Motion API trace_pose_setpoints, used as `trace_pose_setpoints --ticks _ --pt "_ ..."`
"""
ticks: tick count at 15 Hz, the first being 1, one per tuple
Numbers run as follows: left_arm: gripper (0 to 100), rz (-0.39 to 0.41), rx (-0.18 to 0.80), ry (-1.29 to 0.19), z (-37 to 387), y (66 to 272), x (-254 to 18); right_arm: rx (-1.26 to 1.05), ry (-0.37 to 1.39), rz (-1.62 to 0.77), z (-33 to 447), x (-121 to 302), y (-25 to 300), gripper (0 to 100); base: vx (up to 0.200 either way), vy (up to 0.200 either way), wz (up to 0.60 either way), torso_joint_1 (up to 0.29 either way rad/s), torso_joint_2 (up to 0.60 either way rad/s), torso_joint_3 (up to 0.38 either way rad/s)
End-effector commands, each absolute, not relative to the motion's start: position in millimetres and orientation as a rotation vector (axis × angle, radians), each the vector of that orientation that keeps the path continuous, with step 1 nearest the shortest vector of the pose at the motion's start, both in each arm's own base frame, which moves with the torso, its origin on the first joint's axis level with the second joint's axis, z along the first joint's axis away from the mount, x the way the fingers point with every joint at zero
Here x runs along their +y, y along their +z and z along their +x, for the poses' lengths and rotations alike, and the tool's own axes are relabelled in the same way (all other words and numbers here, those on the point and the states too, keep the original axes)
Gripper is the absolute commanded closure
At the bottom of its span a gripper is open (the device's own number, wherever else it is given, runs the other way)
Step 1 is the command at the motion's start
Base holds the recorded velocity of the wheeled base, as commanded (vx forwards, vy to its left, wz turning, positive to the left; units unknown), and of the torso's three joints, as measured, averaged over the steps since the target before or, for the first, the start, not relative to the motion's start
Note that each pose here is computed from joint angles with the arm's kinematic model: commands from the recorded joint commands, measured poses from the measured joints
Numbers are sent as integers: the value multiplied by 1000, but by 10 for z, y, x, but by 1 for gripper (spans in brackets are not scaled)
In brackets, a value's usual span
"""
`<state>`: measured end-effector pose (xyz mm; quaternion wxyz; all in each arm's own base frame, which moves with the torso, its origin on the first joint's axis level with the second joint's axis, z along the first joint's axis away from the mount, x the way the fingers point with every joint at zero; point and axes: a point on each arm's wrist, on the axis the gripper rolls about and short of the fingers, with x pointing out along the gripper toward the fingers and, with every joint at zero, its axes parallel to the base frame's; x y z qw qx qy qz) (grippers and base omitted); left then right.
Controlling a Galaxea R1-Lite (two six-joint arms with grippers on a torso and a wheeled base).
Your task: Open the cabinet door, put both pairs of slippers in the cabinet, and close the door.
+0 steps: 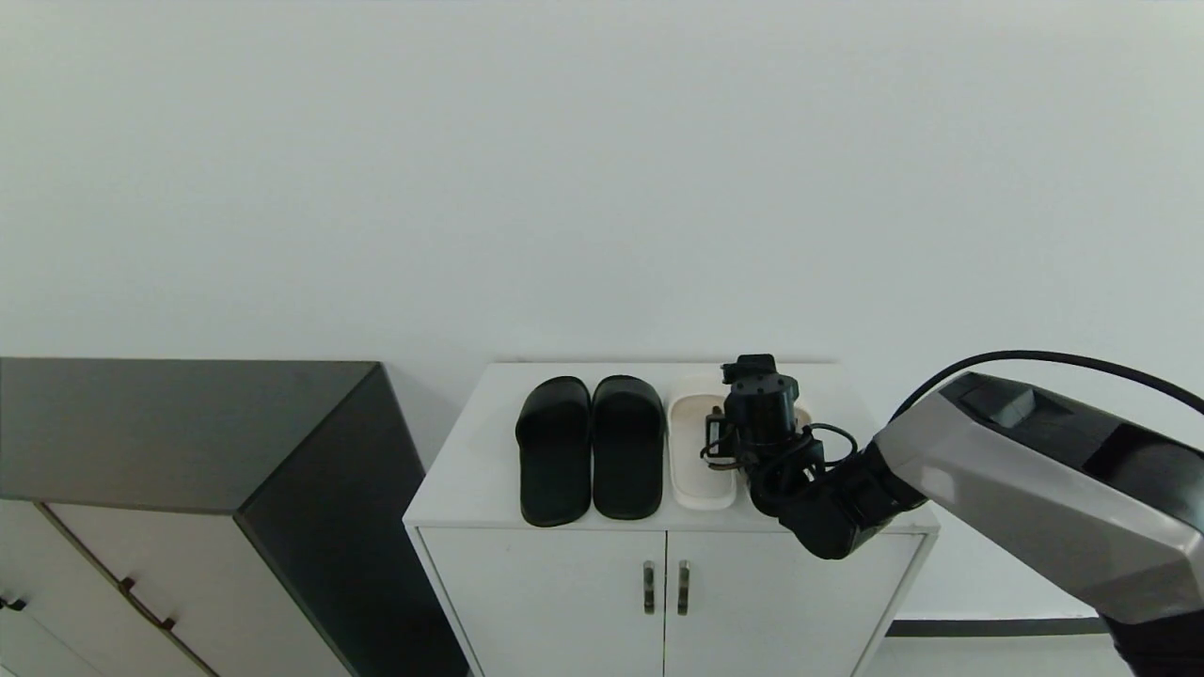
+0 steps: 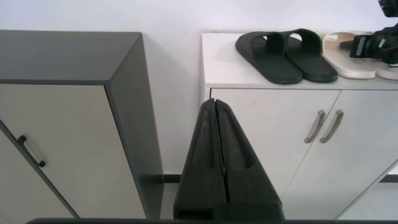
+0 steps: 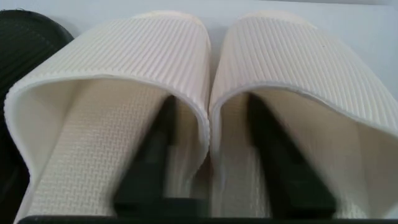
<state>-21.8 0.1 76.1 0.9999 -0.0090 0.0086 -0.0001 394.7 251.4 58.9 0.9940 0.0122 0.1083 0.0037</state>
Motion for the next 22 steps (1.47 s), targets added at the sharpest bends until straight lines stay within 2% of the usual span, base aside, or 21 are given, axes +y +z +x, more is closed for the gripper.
trace_pose_setpoints --ticks 1,5,10,17,18,20,22 --pt "100 -18 18 0 -217 762 1 211 7 28 3956 2524 595 100 0 0 0 0 0 0" --pt "100 -17 17 0 -219 757 1 181 7 44 3917 2488 738 100 0 0 0 0 0 0" --pt "100 -14 3 0 -227 758 1 186 34 6 3366 2187 1154 100 0 0 0 0 0 0" --pt "100 -12 5 -2 -227 757 0 271 499 -52 2067 1759 1345 100 0 0 0 0 0 0" --pt "100 -12 5 0 -227 757 0 284 610 -57 1878 1716 1358 100 0 0 0 0 0 0" --pt "100 -12 5 -2 -227 757 0 306 702 -66 1767 1687 1317 100 0 0 0 0 0 0" --pt "100 -12 3 0 -227 758 0 342 711 -82 1732 1662 1225 100 0 0 0 0 0 0"
